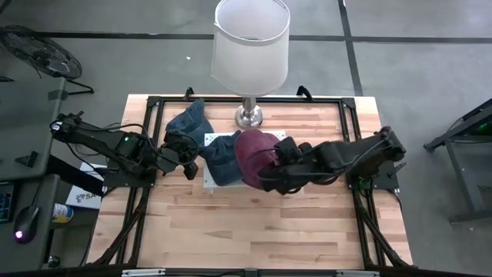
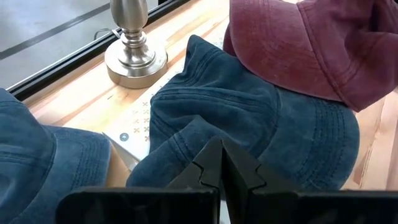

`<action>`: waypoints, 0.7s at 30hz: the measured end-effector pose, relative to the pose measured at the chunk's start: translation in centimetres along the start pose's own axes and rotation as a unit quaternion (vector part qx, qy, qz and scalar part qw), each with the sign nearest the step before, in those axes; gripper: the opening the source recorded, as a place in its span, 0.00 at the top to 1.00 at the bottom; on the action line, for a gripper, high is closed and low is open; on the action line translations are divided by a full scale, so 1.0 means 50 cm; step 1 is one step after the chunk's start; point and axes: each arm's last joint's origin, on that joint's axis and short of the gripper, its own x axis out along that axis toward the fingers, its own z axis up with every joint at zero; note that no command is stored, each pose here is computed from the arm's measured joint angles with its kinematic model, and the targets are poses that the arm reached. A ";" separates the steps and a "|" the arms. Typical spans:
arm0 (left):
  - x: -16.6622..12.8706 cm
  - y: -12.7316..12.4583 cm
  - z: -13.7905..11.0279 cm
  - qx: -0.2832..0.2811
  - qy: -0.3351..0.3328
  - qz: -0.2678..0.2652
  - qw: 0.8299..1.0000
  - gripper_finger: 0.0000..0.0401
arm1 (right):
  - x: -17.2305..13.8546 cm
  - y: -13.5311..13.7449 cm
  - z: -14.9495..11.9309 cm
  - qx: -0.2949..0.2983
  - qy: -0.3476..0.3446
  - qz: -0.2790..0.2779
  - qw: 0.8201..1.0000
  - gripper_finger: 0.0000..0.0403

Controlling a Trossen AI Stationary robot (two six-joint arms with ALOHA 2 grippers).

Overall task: Pick & Place hat
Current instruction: Stack the red cap on top of the other red cap on the shelf

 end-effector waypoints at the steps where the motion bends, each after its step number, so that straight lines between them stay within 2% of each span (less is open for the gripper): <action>1: 0.000 0.000 0.000 0.000 0.000 0.000 1.000 1.00 | -0.006 -0.003 0.007 0.001 -0.003 0.008 1.000 0.51; 5: 0.000 0.000 0.000 0.000 0.000 0.000 1.000 1.00 | -0.013 -0.018 0.031 0.004 0.000 0.016 1.000 0.50; 12: 0.000 -0.001 0.001 -0.001 -0.001 -0.001 1.000 1.00 | 0.016 -0.035 0.066 -0.007 0.058 0.022 0.998 0.48; 17: 0.000 -0.001 0.001 -0.002 -0.002 -0.002 1.000 1.00 | 0.029 -0.044 0.084 0.003 0.082 0.026 0.996 0.47; 21: 0.000 -0.001 0.001 -0.002 -0.002 -0.002 1.000 1.00 | 0.047 -0.045 0.091 -0.012 0.092 0.021 0.995 0.47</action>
